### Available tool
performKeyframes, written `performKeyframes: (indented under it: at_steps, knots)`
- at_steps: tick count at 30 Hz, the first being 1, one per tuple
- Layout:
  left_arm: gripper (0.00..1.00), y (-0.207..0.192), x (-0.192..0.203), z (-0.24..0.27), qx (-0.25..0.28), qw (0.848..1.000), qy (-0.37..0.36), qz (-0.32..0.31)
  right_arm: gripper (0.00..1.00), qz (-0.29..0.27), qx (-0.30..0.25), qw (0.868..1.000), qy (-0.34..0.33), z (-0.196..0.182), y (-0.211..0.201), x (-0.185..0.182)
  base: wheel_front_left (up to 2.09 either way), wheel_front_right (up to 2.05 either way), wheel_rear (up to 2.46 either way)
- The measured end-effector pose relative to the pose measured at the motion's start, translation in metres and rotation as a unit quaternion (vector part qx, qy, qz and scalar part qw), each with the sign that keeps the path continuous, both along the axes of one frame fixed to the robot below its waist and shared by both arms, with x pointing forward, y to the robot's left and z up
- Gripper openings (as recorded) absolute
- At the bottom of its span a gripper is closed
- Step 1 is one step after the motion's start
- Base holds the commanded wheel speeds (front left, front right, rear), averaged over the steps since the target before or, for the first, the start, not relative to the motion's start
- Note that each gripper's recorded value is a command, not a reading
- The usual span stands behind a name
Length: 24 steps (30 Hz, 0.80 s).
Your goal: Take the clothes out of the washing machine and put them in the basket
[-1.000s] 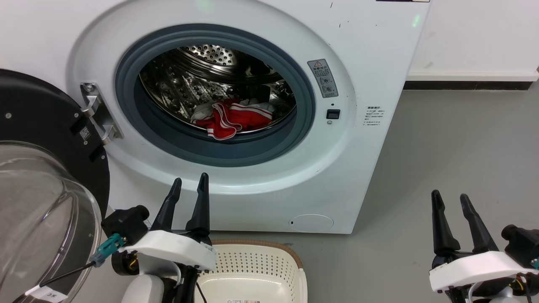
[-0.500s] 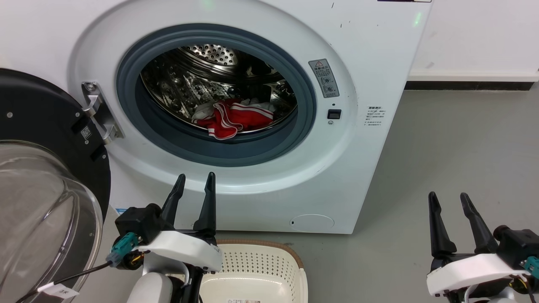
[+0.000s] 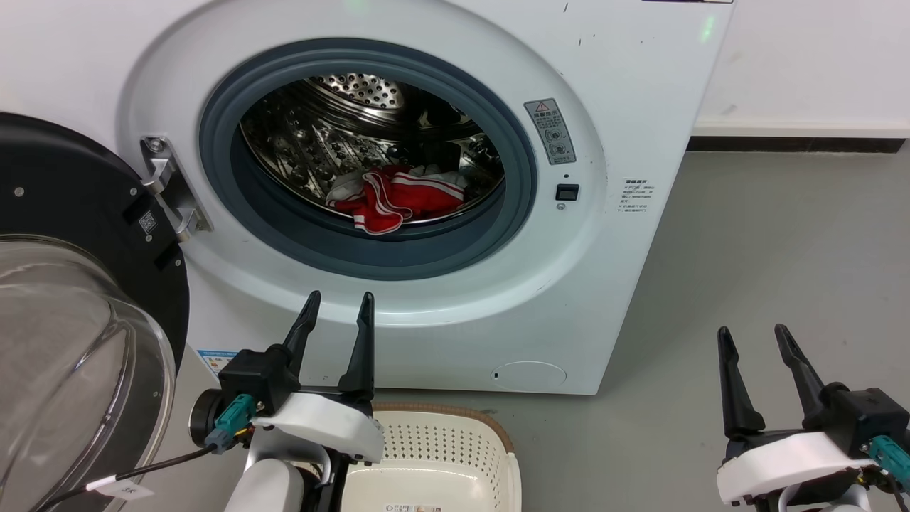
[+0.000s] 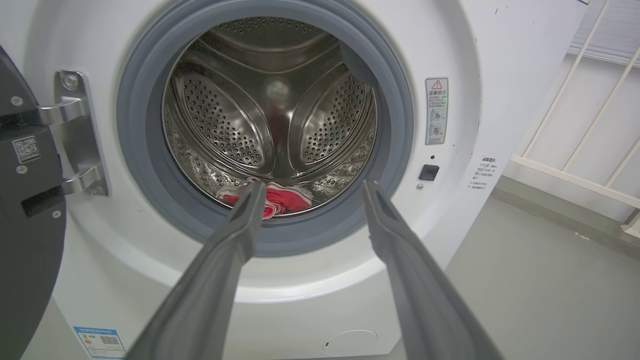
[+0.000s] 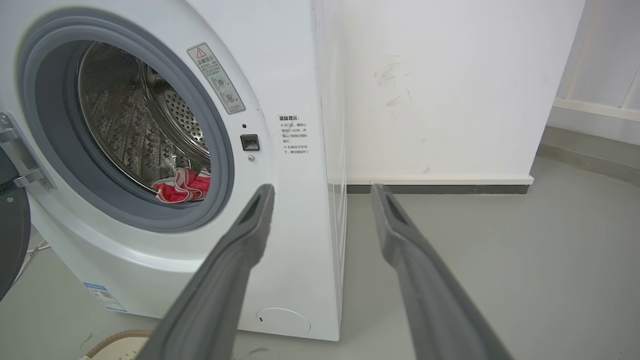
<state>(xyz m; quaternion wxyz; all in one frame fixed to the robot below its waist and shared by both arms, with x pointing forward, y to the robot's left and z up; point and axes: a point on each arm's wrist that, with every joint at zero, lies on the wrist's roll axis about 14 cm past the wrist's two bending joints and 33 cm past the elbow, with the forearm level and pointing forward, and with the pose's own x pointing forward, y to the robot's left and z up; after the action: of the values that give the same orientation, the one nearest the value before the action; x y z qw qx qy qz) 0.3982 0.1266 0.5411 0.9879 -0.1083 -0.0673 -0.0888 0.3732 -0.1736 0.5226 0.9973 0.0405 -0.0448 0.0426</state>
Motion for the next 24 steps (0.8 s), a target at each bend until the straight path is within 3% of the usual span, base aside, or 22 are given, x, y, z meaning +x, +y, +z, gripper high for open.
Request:
performKeyframes:
  at_steps: [24]
  knots:
    - [1.00,-0.0045,-0.0008,0.0028,0.075,0.997,-0.027,0.004,1.00,0.011,-0.078,0.997,-0.012,0.0011,0.0062,-0.0016,0.00,0.00,0.00]
